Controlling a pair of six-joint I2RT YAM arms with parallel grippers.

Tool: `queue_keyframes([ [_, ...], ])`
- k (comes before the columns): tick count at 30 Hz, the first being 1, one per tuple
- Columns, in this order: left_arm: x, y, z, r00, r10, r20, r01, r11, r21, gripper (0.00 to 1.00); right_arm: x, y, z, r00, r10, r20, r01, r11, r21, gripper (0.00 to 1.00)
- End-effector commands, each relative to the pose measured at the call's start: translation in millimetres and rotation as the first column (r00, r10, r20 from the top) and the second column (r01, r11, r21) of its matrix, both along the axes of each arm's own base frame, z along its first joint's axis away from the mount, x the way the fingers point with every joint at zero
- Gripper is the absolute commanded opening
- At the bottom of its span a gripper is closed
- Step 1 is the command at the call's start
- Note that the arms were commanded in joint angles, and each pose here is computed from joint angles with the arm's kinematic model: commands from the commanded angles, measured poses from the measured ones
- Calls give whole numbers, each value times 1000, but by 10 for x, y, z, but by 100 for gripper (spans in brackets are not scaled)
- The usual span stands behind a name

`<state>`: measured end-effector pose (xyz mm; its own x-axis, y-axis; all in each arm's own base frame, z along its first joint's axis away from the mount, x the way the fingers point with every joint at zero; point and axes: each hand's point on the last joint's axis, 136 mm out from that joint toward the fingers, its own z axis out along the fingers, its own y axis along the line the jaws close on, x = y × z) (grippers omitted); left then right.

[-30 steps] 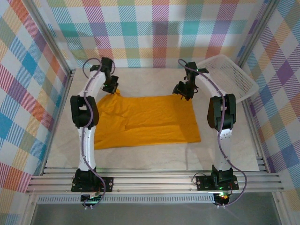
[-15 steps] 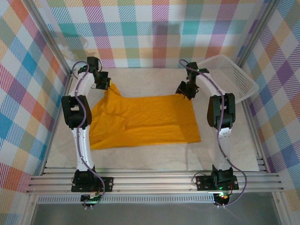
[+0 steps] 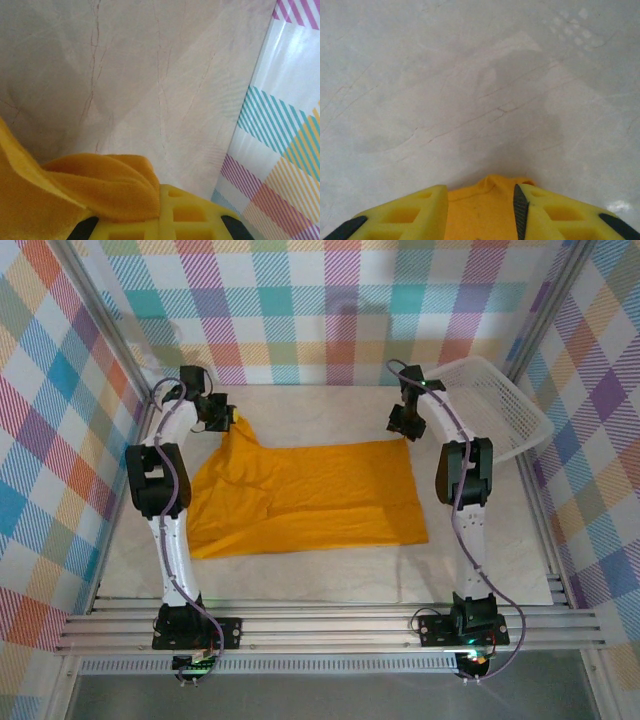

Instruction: Fold and stack the t-shirts

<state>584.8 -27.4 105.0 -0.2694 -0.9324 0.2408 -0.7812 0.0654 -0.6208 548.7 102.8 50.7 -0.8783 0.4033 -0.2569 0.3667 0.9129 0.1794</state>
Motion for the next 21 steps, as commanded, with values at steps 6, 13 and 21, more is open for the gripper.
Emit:
queue_keyframes([
  [6,-53,103,213,999,-16,34,16,1000,-19,0,-108,-155,-170,997,5,-81,-13,995,-103,37],
  [13,-92,124,115,999,-39,7,39,999,-4,0,-173,-267,-135,996,12,-89,-28,983,-183,38],
  [21,-117,130,71,999,-47,-6,47,999,1,0,-162,-173,-325,991,26,-128,-44,990,-137,40],
])
